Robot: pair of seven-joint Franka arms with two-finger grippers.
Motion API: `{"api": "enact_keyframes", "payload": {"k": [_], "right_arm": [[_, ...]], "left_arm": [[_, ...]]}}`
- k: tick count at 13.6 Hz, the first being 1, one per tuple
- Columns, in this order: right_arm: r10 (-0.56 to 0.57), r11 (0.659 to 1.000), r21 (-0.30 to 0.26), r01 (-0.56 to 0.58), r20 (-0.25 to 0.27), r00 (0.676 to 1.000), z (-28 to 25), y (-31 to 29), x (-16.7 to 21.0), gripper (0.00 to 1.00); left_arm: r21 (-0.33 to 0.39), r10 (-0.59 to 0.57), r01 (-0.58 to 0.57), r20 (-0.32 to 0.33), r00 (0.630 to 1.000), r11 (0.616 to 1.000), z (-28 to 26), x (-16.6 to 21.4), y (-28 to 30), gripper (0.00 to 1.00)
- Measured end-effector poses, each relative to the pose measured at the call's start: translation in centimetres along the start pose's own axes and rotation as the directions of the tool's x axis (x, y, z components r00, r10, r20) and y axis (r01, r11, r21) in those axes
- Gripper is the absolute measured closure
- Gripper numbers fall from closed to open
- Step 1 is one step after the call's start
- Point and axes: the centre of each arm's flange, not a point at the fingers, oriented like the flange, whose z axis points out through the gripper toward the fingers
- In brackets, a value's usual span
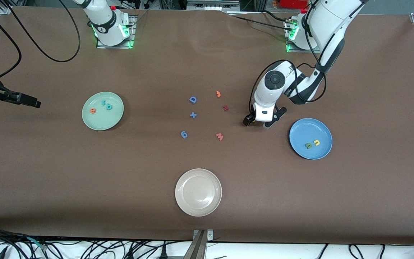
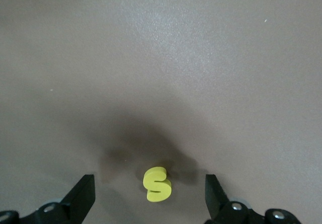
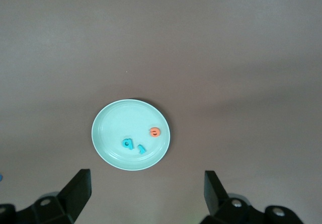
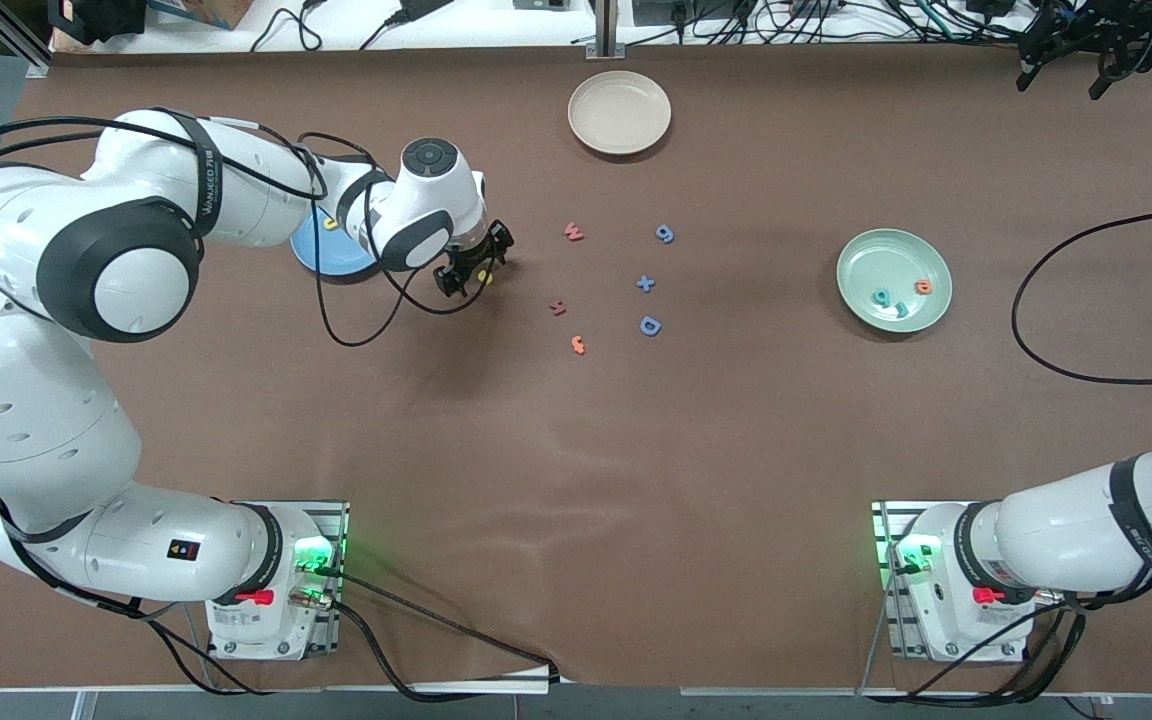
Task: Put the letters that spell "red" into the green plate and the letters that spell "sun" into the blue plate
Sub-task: 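Lower the left gripper and grasp the yellow s letter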
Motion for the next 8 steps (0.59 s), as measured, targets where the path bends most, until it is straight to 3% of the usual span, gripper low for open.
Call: {"api": "enact_keyframes", "payload": {"k": [4,5,7,8], "right_arm": [[-0.001,1.000,0.000,0.001,-0.002,1.000,-0.06,-0.04,-0.01,0.00],[-0.001,1.000,0.000,0.001,-0.003,1.000,-0.07,-0.04,-0.01,0.00],[-0.001,1.000,0.000,0.001,-0.003,1.000,-0.08,-0.05,-0.01,0.00],[-0.001,1.000,0.000,0.001,-0.003,1.000,-0.08,-0.05,-0.01,0.00]], "left_arm": [[0.002,0.005,-0.005,0.000,1.000,1.000,0.04,-0.30,0.06,0.45],[0.002,0.005,-0.005,0.000,1.000,1.000,0.05,-0.30,0.05,0.45],[0.002,0.006,-0.006,-0.002,1.000,1.000,-0.07,-0.26,0.07,0.61],[0.003,0.013,-0.013,-0.005,1.000,1.000,-0.06,-0.27,0.07,0.61]]}}
